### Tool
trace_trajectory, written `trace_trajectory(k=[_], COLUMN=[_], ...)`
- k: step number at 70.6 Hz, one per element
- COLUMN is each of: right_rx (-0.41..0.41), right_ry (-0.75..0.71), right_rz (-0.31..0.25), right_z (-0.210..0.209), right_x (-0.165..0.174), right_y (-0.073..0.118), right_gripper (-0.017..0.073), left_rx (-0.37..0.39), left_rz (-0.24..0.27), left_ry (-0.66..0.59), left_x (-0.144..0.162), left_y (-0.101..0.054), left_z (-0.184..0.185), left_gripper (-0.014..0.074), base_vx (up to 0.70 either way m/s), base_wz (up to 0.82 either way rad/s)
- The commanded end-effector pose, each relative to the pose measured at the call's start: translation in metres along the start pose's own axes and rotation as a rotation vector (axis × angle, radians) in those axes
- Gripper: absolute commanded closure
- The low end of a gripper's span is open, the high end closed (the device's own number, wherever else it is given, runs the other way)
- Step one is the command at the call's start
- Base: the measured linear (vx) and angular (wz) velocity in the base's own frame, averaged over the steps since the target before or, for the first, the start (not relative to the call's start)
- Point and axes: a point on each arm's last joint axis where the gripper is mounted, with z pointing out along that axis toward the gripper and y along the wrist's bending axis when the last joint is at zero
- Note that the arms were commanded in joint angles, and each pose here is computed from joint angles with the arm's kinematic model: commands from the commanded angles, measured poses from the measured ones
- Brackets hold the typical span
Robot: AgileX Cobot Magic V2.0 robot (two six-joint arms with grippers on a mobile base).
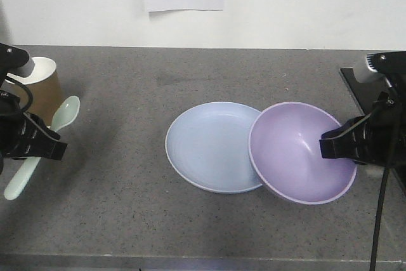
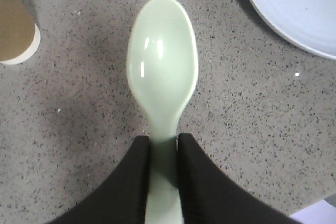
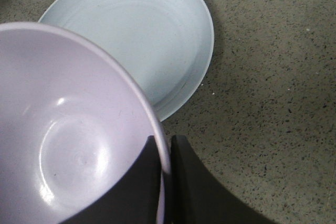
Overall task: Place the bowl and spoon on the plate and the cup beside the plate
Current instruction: 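Position the base so the held bowl is beside the pale blue plate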
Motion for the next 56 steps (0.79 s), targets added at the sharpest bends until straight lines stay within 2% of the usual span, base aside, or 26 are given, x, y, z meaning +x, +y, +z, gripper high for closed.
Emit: trace_trajectory(k=[1, 56], right_rx=[0.006, 0.006], right_ry=[-0.099, -0.099], right_rz=[0.005, 0.005], right_z=[-0.0115, -0.0115], right_x=[-0.0111, -0.0111], right_y=[0.0022, 0.0022], right_gripper=[0.0562, 0.0562], left_rx=[0.002, 0.002], left_rz=[-0.006, -0.006], left_ry=[-0.099, -0.102], left_x=[-0.0089, -0.0092], left_y=[-0.0024, -0.0023], left_z=[-0.0132, -0.0132], left_gripper=[0.0514, 0.0514], base_vx=[0.06, 0.02], base_wz=[-0.05, -0.01])
